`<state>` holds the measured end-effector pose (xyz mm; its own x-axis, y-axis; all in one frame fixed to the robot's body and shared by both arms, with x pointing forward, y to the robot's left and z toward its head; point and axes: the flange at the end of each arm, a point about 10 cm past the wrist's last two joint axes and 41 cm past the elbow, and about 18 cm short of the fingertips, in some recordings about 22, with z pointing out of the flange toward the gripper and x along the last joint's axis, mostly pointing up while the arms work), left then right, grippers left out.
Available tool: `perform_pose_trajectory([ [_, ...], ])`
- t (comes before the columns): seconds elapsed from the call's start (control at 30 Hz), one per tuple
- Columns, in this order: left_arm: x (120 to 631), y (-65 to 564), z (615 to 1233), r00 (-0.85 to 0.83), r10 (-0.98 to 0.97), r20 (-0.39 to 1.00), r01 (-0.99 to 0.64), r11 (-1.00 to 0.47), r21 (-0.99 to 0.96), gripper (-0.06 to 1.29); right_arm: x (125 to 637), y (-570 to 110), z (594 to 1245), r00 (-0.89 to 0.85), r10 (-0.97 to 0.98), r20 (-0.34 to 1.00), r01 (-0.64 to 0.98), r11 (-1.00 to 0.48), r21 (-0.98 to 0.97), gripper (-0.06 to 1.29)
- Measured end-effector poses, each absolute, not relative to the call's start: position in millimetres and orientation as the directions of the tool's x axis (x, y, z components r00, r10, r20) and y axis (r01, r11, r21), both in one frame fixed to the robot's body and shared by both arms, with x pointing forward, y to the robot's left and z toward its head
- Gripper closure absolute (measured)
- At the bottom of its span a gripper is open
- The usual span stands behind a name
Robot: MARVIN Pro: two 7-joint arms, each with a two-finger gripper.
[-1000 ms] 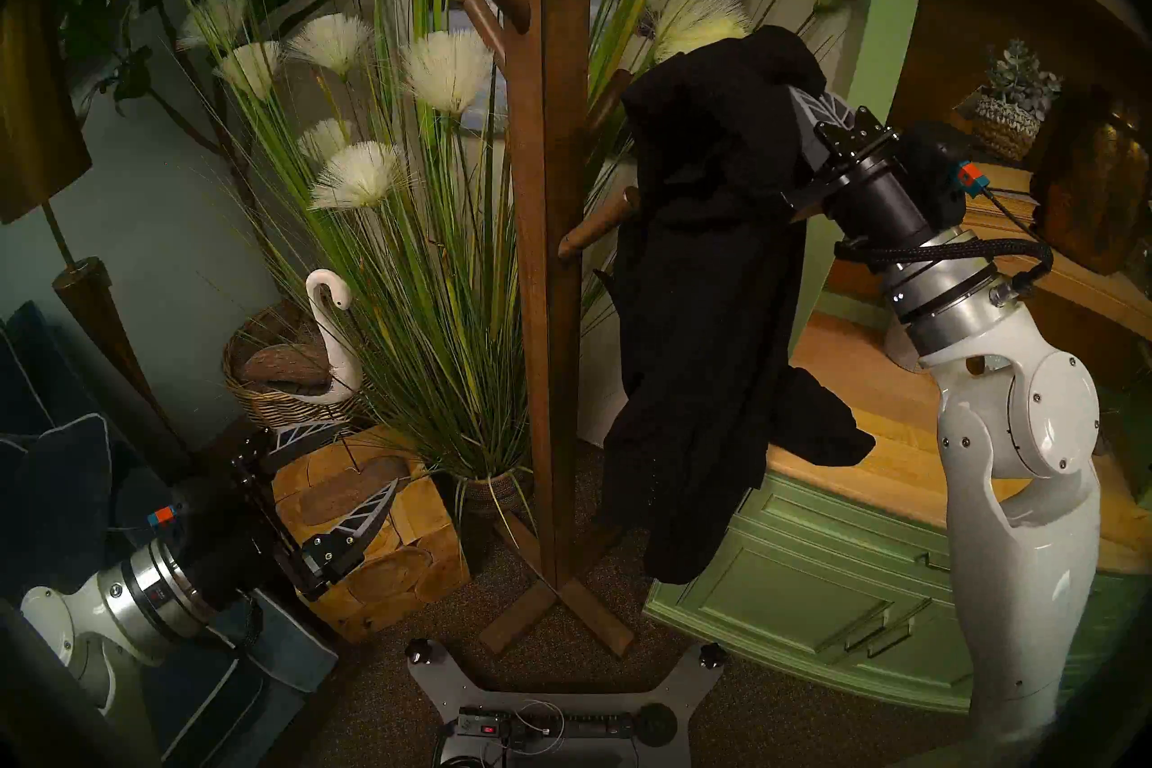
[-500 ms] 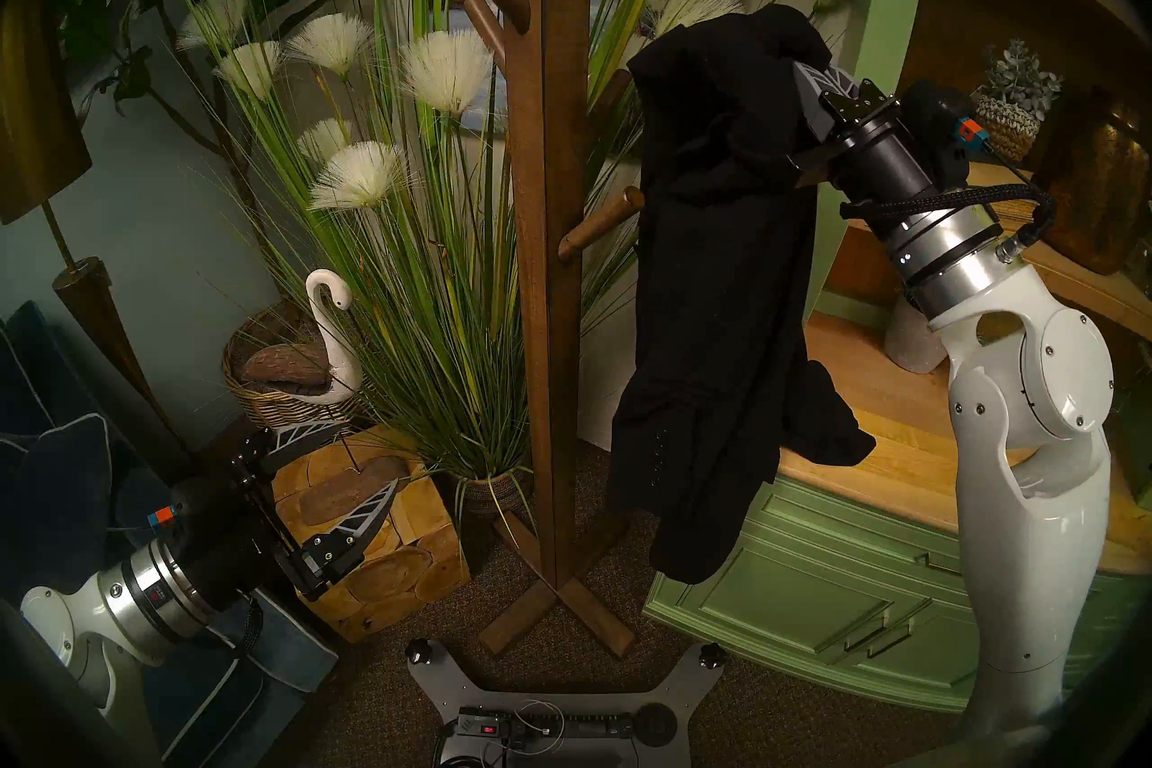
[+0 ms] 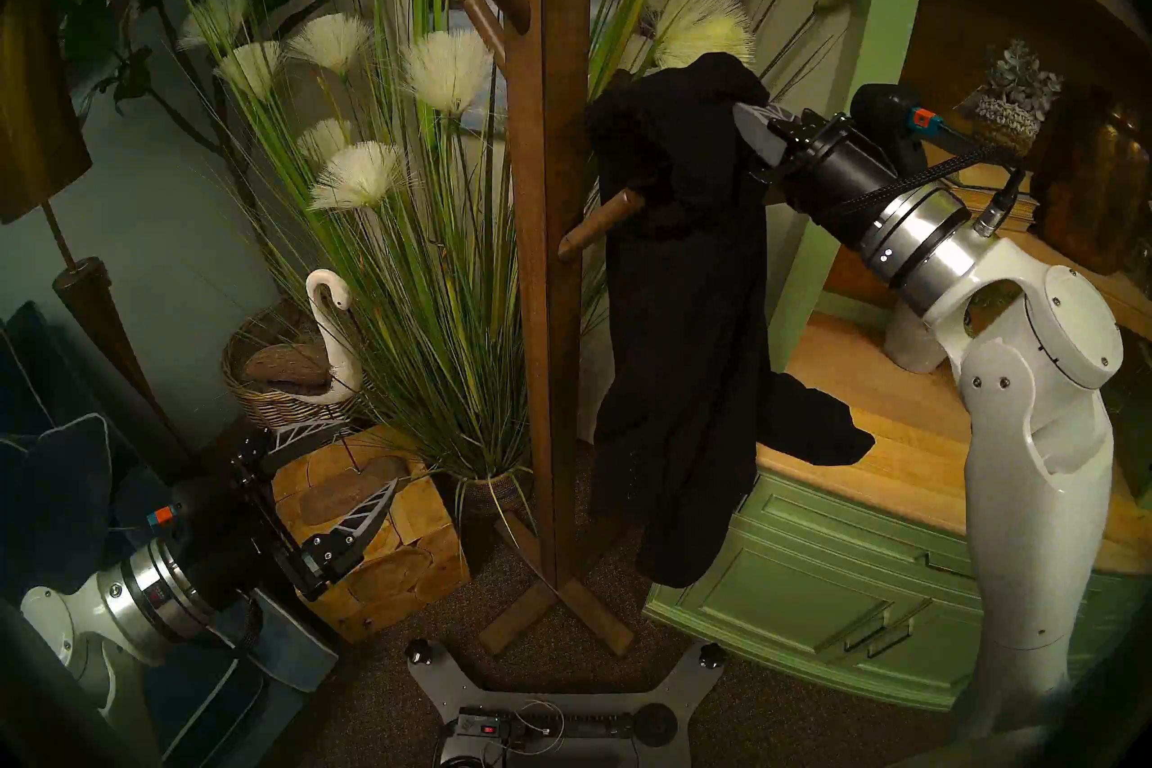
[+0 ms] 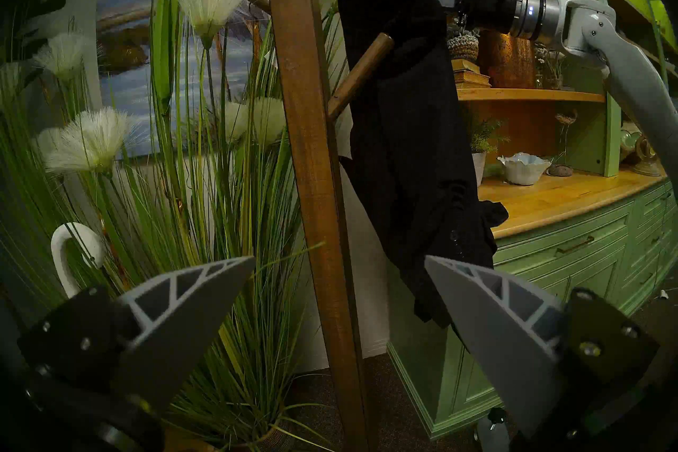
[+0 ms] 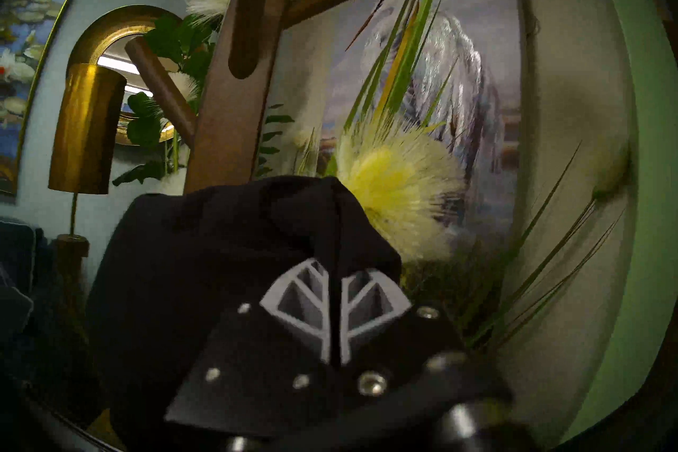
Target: Pick up jacket and place on coat hanger
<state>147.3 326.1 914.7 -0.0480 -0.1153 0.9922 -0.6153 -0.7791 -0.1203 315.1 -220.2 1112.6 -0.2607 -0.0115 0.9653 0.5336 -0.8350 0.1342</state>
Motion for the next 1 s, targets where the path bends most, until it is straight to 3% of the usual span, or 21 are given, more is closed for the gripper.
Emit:
perform_pose_trajectory([
  [0.57, 147, 326, 915, -0.047, -0.114, 0.992, -0.615, -0.78, -0.119, -0.03, 290, -268, 1133, -0.005, -0.066, 0.998, 0.646, -0.762, -0.047, 1.27],
  [1.0, 147, 326, 915, -0.043, -0.111, 0.993, -0.614, -0.781, -0.113, -0.03, 260, -310, 1167, -0.071, -0.092, 0.993, 0.683, -0.73, -0.019, 1.27],
])
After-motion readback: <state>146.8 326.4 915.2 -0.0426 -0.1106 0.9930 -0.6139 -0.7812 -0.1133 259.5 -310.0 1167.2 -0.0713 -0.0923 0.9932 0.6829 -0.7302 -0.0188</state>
